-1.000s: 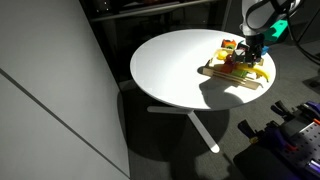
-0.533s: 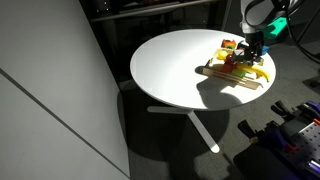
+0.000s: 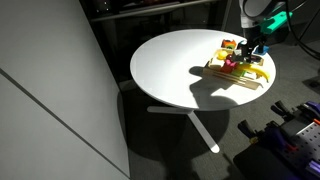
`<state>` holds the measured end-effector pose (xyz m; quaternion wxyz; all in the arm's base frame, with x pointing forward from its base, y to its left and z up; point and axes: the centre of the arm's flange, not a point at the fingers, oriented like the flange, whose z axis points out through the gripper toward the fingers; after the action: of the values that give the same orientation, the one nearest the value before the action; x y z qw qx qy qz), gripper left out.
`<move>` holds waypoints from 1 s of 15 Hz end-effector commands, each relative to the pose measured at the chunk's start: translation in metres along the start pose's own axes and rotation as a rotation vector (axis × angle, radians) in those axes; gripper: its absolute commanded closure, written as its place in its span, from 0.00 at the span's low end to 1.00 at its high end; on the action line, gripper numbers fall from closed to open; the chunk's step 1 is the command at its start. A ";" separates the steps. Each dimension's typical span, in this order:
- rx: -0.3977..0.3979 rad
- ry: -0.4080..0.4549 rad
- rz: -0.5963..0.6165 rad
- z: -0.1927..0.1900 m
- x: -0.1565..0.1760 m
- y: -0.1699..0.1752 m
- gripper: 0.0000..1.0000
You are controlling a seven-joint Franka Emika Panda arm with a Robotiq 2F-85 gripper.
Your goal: Put the banana on the tray
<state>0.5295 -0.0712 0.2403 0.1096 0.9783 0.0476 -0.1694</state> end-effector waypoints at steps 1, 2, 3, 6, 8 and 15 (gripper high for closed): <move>0.022 -0.045 0.065 -0.027 -0.012 -0.007 0.00; 0.027 -0.061 0.070 -0.031 -0.016 -0.010 0.00; 0.032 -0.080 0.069 -0.035 -0.020 -0.012 0.00; 0.051 -0.133 0.063 -0.048 -0.031 -0.017 0.00; 0.061 -0.156 0.063 -0.057 -0.040 -0.020 0.00; 0.071 -0.076 0.044 -0.093 -0.060 -0.032 0.00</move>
<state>0.5076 -0.0306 0.3178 0.0881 0.9708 0.0190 -0.2224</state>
